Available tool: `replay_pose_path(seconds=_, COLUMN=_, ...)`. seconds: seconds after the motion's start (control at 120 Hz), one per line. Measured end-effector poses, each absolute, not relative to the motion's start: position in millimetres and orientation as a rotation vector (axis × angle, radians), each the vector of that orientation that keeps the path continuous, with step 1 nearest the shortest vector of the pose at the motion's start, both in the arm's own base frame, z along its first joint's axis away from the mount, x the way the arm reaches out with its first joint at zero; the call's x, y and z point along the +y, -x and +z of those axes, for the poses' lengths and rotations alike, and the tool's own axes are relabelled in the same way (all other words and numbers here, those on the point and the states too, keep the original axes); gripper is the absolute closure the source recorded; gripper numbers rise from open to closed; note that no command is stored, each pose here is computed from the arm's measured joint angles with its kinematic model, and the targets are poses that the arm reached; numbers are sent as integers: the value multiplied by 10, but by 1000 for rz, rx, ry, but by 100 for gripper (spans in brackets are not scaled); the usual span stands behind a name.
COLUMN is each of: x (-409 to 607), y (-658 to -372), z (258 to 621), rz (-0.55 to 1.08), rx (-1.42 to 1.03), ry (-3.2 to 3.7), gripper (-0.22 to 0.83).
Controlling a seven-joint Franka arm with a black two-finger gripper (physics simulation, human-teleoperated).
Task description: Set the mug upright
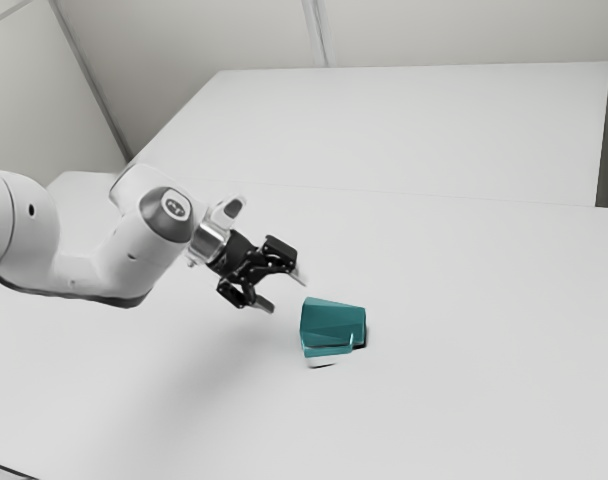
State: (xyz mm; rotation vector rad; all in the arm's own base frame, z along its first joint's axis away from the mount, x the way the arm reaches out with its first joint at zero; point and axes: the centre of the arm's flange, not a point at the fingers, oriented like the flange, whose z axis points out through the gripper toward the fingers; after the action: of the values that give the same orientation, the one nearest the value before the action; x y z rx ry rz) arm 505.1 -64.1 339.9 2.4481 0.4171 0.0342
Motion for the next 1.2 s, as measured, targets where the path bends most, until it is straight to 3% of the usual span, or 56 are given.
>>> replay_pose_path(seconds=0.933, x=-779, y=-5115, z=2690, rz=118, rx=128, ry=-2209, gripper=0)
replay_pose_path(seconds=1.2, x=-807, y=-5117, z=2660, rz=153, rx=57, ry=-2193, gripper=33)
